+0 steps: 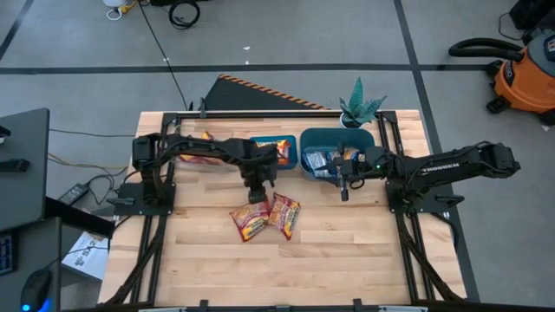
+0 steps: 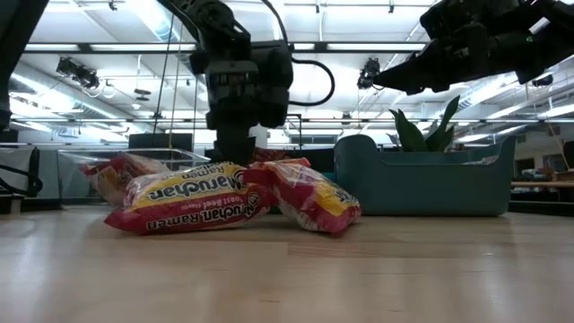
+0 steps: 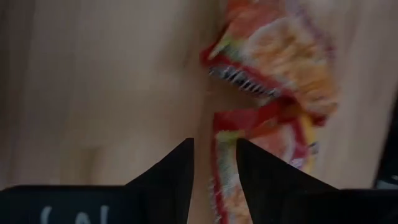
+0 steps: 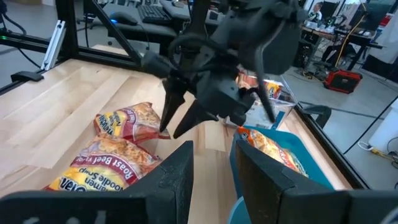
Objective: Sort Maruchan noodles
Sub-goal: Put the red noodle pack into the transparent bin
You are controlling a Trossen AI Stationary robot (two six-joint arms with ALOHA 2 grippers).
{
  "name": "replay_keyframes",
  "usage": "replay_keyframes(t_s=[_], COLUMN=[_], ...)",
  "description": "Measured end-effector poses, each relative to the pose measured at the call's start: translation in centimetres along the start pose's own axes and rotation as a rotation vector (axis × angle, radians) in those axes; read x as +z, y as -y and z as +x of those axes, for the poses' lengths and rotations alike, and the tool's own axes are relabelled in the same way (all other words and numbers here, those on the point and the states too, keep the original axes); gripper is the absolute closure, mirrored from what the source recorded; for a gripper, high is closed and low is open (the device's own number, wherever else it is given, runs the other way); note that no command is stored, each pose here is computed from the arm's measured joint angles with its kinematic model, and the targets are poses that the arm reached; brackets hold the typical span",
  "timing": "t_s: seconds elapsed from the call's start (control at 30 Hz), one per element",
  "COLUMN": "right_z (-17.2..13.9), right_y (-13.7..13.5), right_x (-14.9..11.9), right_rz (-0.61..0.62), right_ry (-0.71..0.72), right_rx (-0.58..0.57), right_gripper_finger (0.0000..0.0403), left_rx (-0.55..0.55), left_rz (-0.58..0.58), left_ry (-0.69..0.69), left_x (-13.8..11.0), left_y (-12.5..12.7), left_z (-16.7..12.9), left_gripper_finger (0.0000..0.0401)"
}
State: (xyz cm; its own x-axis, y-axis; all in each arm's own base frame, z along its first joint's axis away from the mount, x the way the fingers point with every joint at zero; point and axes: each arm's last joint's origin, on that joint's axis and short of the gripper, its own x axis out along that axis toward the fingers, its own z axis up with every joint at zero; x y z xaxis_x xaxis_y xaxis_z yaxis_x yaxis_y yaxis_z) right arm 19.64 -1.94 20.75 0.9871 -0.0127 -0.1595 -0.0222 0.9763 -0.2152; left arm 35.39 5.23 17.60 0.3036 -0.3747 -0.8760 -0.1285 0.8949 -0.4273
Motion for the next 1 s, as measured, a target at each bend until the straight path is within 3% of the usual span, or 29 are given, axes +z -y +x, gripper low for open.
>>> replay_keyframes(t_s=[0.2, 0.47, 0.6, 0.77, 1.0], right_z=[0.1, 0.5, 0.5, 0.5, 0.5], right_y=[-0.1, -0.6, -0.6, -0.5, -0.5], right_x=[-0.2, -0.4, -0.4, -0.4, -0.4], right_rz=[0.033, 0.017, 0.001, -0.005, -0.012], right_ry=[-0.019, -0.027, -0.02, -0.024, -0.022], right_rx=[0.005, 0.031, 0.031, 0.01, 0.005], right_gripper_finger=[0.0279, 0.0279, 0.0279, 0.0279, 0.0279], left_rx=[-0.077, -0.1, -0.093, -0.07, 0.054], left_rz=[0.021, 0.084, 0.119, 0.128, 0.081], left_ry=[0.008, -0.004, -0.023, -0.087, -0.182], left_x=[0.1, 0.0, -0.1, -0.2, -1.9], left_y=[0.0, 1.2, 2.0, 3.3, 4.8], left_z=[-0.1, 0.4, 0.4, -2.4, -7.4], left_gripper_finger=[0.0285, 0.0382, 0.0393, 0.0397, 0.0399])
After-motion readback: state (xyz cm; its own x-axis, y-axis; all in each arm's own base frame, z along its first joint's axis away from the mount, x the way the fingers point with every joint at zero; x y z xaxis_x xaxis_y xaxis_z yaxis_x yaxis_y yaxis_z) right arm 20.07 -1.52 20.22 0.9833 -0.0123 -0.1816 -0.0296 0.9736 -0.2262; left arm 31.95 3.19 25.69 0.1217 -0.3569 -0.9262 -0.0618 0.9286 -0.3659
